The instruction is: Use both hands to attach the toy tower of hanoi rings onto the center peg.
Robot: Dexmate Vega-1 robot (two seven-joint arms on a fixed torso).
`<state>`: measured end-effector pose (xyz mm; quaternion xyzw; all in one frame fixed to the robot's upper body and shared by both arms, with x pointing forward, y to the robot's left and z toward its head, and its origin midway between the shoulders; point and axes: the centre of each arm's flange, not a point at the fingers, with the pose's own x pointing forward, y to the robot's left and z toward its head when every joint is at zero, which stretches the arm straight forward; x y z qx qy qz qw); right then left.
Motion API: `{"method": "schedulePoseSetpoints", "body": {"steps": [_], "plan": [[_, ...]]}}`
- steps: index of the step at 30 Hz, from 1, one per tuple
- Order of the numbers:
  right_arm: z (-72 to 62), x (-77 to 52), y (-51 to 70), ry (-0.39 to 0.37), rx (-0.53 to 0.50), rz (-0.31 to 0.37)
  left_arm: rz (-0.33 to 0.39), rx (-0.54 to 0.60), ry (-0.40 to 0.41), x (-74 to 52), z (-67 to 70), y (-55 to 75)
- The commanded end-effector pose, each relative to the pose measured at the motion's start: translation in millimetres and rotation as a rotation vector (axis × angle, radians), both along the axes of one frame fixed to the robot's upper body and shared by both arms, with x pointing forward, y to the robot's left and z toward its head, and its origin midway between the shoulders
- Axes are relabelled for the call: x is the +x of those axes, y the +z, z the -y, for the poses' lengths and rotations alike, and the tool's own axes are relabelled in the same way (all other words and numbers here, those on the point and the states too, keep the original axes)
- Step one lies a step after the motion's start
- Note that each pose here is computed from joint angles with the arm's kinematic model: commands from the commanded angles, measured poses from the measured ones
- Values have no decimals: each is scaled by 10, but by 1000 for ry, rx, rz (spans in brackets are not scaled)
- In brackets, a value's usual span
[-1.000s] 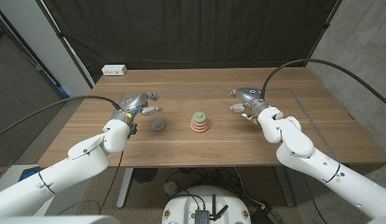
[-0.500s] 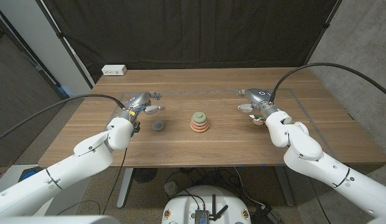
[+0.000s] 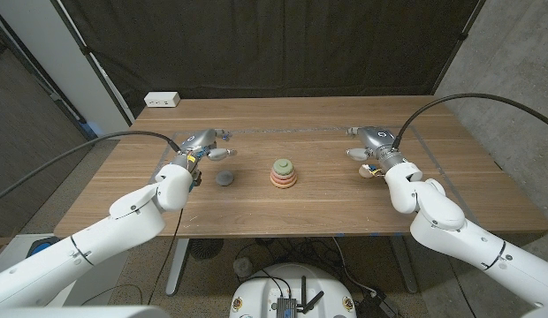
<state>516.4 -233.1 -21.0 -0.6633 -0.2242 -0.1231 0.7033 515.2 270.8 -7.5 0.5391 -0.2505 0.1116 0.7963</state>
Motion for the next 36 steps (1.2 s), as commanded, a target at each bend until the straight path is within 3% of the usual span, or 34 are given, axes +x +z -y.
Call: {"method": "schedulePoseSetpoints", "body": {"steps": [1,23,36], "plan": [[95,-32,-60,-20,12,22,-10,33,7,-41,38,49],[64,-105,-147,-18,23,19,-141,273,44,-226,-63,268],[15,-134,-143,-19,18,22,-217,383,34,-245,-161,383]]}}
